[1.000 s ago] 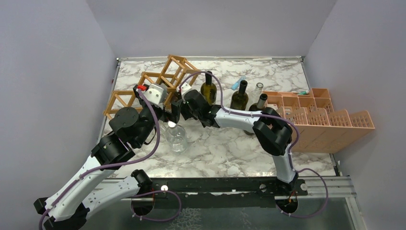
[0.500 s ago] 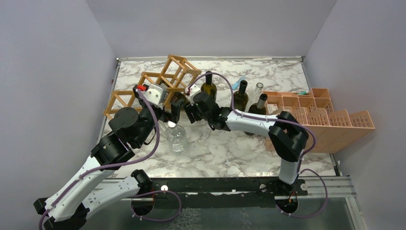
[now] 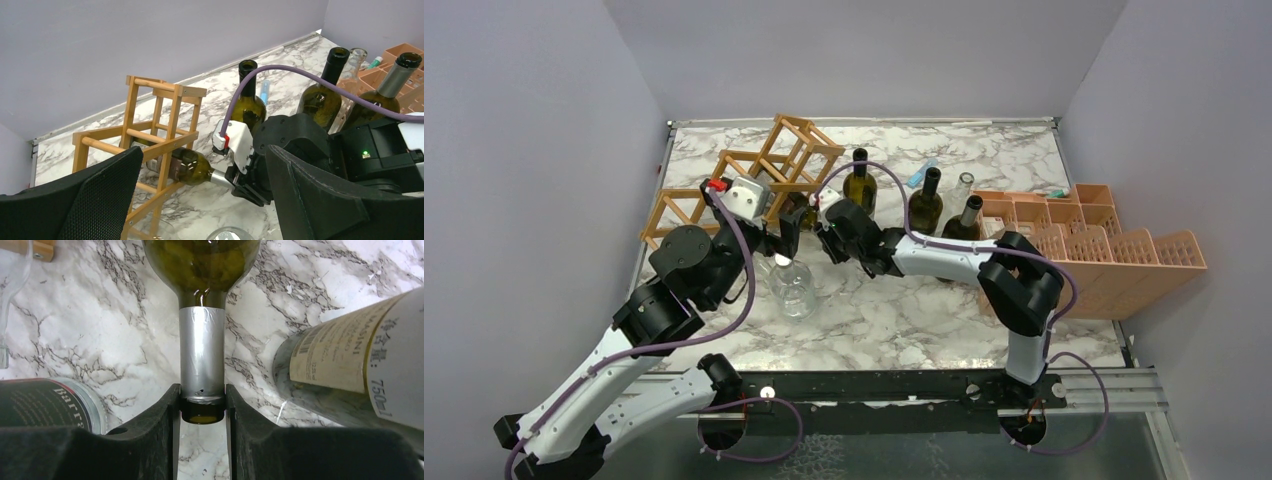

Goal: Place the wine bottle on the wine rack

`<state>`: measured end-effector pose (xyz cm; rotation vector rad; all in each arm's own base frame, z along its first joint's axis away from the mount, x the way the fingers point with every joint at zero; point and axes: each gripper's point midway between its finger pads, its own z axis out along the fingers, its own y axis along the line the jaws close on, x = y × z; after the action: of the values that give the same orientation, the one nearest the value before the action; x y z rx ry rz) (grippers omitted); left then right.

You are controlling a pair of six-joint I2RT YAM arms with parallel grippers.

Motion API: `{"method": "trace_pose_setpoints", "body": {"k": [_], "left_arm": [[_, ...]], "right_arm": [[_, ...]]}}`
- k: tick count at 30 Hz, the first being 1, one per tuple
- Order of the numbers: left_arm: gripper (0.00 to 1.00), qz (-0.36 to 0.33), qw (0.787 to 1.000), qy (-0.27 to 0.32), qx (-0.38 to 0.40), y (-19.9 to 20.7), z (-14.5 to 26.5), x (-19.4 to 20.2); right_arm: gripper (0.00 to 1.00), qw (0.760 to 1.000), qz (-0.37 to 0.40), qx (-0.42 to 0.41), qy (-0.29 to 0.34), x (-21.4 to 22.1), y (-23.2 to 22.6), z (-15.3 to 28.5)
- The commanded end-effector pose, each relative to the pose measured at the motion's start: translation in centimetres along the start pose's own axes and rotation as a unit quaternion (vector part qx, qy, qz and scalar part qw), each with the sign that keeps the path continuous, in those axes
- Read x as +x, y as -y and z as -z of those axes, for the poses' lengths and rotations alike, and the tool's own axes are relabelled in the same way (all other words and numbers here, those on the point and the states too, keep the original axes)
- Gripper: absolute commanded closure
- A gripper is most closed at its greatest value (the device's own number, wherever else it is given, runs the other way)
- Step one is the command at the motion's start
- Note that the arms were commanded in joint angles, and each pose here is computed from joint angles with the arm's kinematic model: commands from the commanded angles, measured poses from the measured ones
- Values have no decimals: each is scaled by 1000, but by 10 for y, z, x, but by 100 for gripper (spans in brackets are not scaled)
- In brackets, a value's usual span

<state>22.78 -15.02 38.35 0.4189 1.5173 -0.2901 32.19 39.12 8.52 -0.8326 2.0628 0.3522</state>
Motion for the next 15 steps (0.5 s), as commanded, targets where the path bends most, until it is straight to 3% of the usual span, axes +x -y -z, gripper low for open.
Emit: {"method": "trace_pose_setpoints", "body": {"k": [1,9,15], "left_arm": [[1,16,1000,8,10,2,6,-5],[1,24,1000,12,7,0,11,-7],[1,23,1000,11,10,1,10,-6]], "right_arm": [[78,1000,-2,5,26,-20,-3,-11],[78,999,-2,25,44,-41,0,-21],[64,998,-17,26,55,-51,-1,-20]]}}
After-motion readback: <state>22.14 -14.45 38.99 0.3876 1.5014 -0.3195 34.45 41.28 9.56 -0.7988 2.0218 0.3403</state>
